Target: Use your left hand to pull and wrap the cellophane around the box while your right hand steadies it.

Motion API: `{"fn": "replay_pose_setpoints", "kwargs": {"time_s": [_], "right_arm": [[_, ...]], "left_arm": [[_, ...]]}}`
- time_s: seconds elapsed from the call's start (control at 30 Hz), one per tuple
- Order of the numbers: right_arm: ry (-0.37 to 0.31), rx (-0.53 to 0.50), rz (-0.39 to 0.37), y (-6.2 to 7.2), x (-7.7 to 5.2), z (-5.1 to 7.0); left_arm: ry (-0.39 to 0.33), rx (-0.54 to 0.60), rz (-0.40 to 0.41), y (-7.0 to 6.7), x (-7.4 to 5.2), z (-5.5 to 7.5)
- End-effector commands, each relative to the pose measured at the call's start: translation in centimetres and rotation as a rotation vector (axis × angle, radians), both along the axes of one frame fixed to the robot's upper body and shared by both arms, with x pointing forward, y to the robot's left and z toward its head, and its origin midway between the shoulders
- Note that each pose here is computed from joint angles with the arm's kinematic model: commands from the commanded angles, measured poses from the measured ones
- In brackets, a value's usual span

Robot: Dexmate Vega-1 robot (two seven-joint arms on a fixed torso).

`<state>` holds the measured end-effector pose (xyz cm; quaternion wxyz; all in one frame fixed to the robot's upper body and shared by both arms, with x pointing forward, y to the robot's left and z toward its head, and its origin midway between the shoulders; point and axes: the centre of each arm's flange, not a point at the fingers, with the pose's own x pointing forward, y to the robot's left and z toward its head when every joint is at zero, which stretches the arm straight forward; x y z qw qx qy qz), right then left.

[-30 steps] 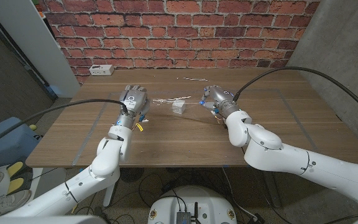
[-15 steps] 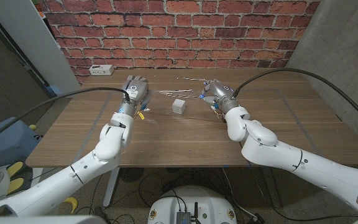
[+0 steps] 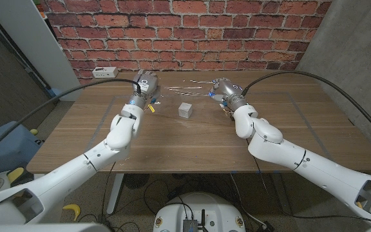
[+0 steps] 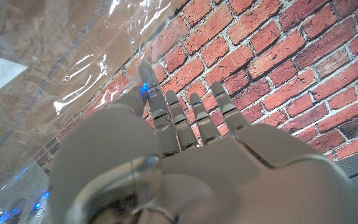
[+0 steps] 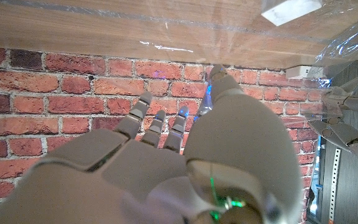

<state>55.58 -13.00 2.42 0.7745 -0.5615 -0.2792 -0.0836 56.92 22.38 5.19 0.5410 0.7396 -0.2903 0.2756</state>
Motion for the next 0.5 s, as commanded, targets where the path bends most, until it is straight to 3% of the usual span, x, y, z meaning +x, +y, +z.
{"fn": "replay_pose_setpoints", "kwargs": {"time_s": [0.03,0.5], "right_arm": [[-0.007,0.008,-0.008,-0.9,2.9,1.4],[0.021,-0.003,-0.031,-1.4,6.2,2.7]], "left_arm": [[0.012,0.035,0.009,-1.3,3.2,2.5],[0.057,0.054,0.001,-2.6,6.9,3.7]]}}
